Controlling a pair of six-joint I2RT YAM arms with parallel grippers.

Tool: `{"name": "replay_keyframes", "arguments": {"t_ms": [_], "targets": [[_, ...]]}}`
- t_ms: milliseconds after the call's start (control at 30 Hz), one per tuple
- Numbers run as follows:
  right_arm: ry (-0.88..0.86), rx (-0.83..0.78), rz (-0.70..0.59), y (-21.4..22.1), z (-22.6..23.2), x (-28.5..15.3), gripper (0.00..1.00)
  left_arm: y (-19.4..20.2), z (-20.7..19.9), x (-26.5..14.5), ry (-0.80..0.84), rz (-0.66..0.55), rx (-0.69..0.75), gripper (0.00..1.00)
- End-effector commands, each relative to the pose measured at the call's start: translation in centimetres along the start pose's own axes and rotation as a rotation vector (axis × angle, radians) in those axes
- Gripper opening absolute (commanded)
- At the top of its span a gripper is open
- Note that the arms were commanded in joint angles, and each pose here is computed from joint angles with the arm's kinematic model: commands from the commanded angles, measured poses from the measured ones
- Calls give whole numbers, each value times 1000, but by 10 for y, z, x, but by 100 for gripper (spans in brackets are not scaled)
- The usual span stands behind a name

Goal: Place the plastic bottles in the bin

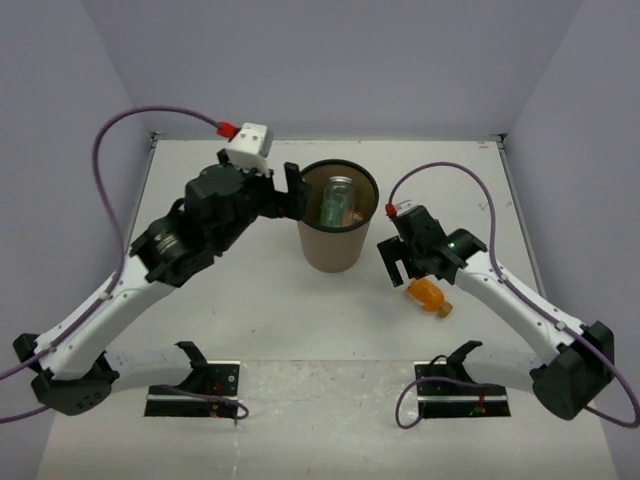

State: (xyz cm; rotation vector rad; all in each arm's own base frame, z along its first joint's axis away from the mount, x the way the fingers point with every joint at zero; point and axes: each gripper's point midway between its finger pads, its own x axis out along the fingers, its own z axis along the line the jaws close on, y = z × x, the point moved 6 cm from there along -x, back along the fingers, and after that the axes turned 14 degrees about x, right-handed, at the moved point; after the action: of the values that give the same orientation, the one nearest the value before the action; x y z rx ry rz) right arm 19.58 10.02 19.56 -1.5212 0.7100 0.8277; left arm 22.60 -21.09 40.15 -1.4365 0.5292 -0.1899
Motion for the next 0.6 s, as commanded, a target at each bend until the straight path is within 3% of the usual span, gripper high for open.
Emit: {"name": "replay_keyframes", "arguments": {"t_ms": [0, 167, 267, 567], "targets": [[44, -161, 46, 2, -5, 16, 99, 11, 20, -32, -62, 7, -9, 100], [33, -309, 165, 18, -4, 38, 99, 28, 33, -57, -73, -1, -2, 100], [53, -394, 156, 31, -13, 56, 99, 35, 36, -63, -71, 2, 3, 100], [-31, -408, 269, 52, -14, 88, 99, 40, 34, -72, -20, -24, 9, 100]]}}
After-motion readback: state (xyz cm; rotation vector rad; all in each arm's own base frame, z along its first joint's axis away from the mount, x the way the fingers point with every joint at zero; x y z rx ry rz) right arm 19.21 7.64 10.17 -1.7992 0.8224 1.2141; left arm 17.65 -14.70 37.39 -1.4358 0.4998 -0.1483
